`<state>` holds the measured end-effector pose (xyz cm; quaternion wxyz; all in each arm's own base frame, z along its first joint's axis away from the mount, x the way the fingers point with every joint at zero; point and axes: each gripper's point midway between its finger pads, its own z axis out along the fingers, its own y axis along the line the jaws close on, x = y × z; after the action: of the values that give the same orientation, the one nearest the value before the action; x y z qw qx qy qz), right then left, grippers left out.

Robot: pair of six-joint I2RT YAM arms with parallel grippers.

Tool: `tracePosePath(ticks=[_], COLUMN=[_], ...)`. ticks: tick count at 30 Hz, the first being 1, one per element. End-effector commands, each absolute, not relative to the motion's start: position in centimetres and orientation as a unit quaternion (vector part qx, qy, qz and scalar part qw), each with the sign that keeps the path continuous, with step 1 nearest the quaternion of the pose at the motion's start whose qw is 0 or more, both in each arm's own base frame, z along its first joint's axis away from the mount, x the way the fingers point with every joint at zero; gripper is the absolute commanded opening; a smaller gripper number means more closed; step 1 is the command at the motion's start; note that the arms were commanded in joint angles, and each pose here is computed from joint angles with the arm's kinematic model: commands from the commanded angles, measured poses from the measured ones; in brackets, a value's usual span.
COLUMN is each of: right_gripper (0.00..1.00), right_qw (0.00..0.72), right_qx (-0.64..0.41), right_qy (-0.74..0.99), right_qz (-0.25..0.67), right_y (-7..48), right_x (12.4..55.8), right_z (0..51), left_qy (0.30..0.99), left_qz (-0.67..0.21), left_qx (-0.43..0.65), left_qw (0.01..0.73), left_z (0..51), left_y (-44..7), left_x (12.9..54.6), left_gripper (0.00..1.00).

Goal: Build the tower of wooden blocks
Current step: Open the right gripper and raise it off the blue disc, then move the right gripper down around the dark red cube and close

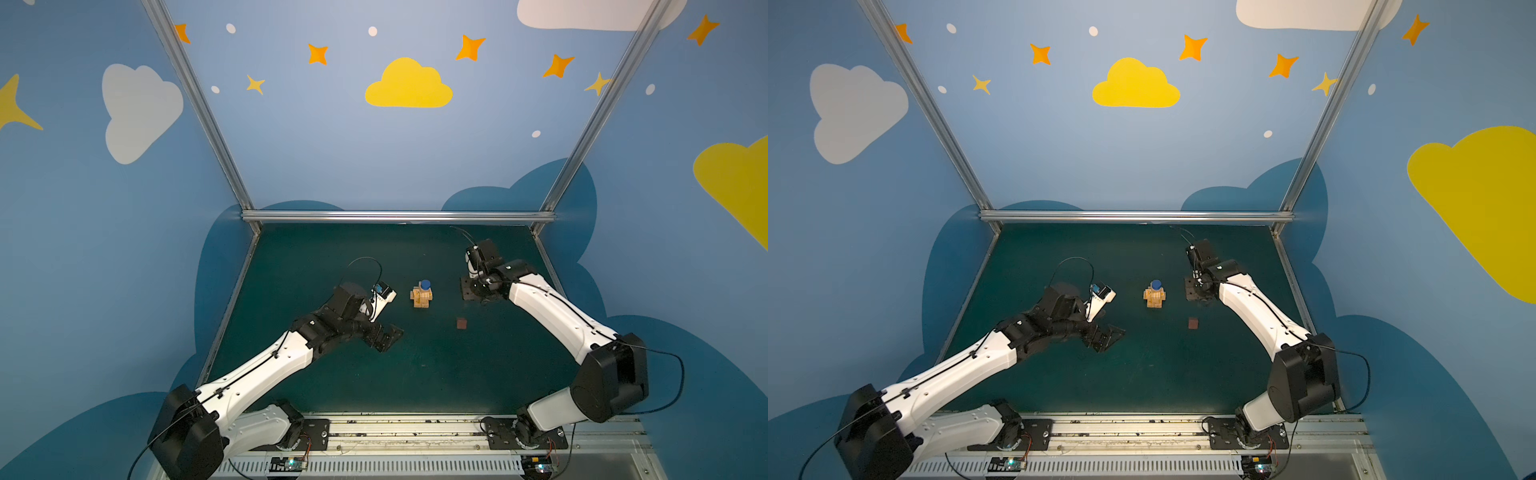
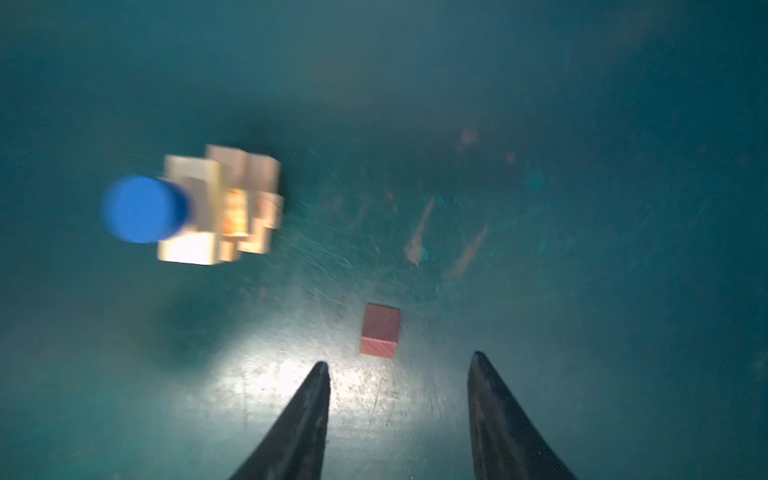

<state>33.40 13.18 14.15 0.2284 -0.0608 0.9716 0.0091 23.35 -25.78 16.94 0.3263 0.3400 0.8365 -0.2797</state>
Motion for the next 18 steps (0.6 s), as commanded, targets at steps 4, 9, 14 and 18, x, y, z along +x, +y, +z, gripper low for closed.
tracePosePath(ticks=[4, 9, 14, 18], right_gripper=[0.46, 0.43, 0.42, 0.42], right_qw=[0.203, 0.177, 0.156, 0.148], right_qx=[-0.007, 0.002, 0.005, 0.007], right_qy=[0.978, 0.983, 0.987, 0.988], right_qz=[0.040, 0.051, 0.040, 0.033], right_y=[13.5, 14.1, 13.9, 13.7], right_x=[32.8, 32.6, 32.3, 32.1], right_z=[10.3, 7.5, 5.3, 4.4], left_qy=[0.824, 0.821, 0.819, 0.820], left_qz=[-0.296, -0.289, -0.279, -0.266], left_qx=[0.383, 0.396, 0.405, 0.405], left_qw=[0.294, 0.294, 0.296, 0.305], left_z=[16.9, 16.7, 16.6, 16.4], left_y=[-27.1, -27.0, -26.8, -26.6], left_x=[21.9, 21.4, 21.1, 21.2], left_gripper=[1.00, 1.00, 1.00, 1.00])
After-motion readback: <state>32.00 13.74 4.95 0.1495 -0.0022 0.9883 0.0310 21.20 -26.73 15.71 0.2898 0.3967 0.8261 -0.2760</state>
